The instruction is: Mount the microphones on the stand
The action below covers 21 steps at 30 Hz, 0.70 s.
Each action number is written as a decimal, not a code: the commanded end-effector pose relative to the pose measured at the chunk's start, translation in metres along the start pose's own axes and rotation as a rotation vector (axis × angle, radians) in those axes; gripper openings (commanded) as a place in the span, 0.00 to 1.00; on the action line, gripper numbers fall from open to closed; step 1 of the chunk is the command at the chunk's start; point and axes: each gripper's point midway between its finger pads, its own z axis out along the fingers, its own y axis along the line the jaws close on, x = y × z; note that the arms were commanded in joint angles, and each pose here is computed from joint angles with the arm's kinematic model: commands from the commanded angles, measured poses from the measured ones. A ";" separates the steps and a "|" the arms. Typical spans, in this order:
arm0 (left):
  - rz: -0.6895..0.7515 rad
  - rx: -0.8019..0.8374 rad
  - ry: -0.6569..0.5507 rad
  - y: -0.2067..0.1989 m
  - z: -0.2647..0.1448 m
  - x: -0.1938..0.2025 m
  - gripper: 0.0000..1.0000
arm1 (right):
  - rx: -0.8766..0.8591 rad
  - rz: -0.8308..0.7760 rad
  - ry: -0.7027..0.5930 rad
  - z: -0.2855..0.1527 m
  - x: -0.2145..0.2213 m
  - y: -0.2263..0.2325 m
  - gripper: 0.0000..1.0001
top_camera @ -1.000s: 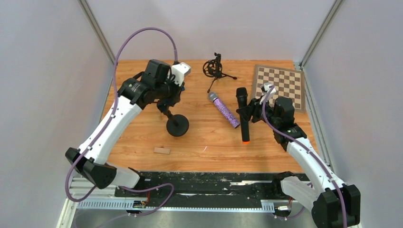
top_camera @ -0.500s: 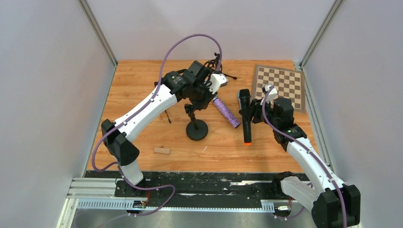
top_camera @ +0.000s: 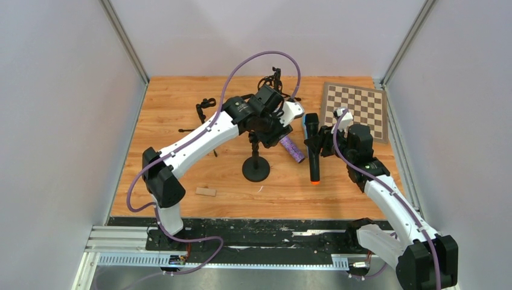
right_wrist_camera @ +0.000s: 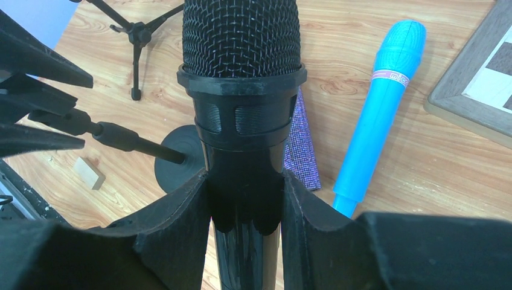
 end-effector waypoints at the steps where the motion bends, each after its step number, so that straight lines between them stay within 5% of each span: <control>1: 0.035 -0.054 -0.087 0.003 -0.005 -0.020 0.68 | -0.010 -0.041 -0.088 -0.005 -0.028 0.008 0.00; 2: 0.034 -0.055 -0.092 0.002 -0.005 -0.020 0.81 | -0.010 -0.042 -0.088 -0.004 -0.028 0.008 0.00; 6: 0.034 -0.071 -0.191 0.002 -0.024 -0.034 0.99 | -0.013 -0.042 -0.090 -0.004 -0.030 0.008 0.00; 11: 0.039 -0.121 -0.346 0.006 -0.065 -0.053 1.00 | -0.038 -0.046 -0.090 -0.005 -0.033 0.014 0.00; 21: -0.070 -0.105 -0.451 0.029 -0.112 -0.030 1.00 | -0.136 -0.070 -0.089 -0.006 -0.041 0.033 0.00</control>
